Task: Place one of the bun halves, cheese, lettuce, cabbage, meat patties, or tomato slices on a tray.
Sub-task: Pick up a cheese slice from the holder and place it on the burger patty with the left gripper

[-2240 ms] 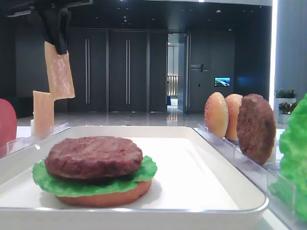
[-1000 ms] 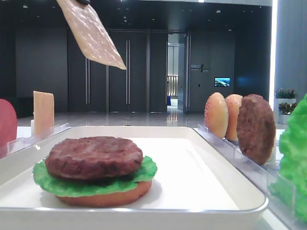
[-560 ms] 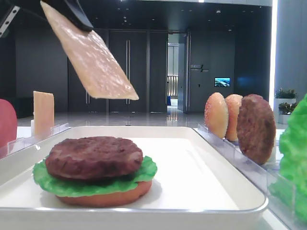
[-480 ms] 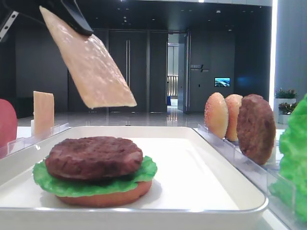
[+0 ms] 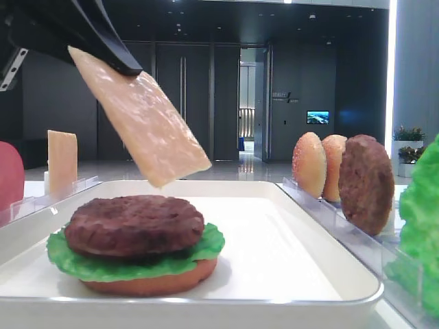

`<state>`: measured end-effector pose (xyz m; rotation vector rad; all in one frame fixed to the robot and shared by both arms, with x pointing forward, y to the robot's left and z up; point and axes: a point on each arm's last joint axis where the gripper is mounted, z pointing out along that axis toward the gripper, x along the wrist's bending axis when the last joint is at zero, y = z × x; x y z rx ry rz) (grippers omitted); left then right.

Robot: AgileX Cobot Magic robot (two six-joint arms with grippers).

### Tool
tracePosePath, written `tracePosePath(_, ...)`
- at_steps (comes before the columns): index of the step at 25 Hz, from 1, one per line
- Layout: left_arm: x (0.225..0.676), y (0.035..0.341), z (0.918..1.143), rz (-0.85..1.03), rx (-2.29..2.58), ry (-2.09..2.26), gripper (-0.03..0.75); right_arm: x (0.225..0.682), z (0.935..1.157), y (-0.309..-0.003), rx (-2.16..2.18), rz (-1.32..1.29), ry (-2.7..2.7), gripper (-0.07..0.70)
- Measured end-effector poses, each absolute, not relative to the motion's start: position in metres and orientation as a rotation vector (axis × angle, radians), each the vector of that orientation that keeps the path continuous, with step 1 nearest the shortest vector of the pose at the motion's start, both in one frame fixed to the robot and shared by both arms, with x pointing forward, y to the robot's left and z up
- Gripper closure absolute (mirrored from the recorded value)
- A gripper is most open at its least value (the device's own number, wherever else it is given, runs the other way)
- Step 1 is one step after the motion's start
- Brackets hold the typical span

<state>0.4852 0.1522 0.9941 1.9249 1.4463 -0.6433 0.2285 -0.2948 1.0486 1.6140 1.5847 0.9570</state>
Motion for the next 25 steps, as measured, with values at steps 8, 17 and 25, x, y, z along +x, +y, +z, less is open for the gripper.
tracePosePath(8, 0.485, 0.146, 0.992, -0.636, 1.915, 1.4, 0.697, 0.229, 1.049, -0.295, 1.614, 0.957, 1.585, 0.144)
tracePosePath(17, 0.486, 0.139, 0.981, -0.669, 1.931, 1.396, 0.697, 0.229, 1.049, -0.295, 1.614, 0.957, 1.585, 0.144)
tracePosePath(25, 0.486, 0.141, 0.978, -0.637, 1.979, 1.399, 0.697, 0.229, 1.049, -0.295, 1.614, 0.957, 1.585, 0.144)
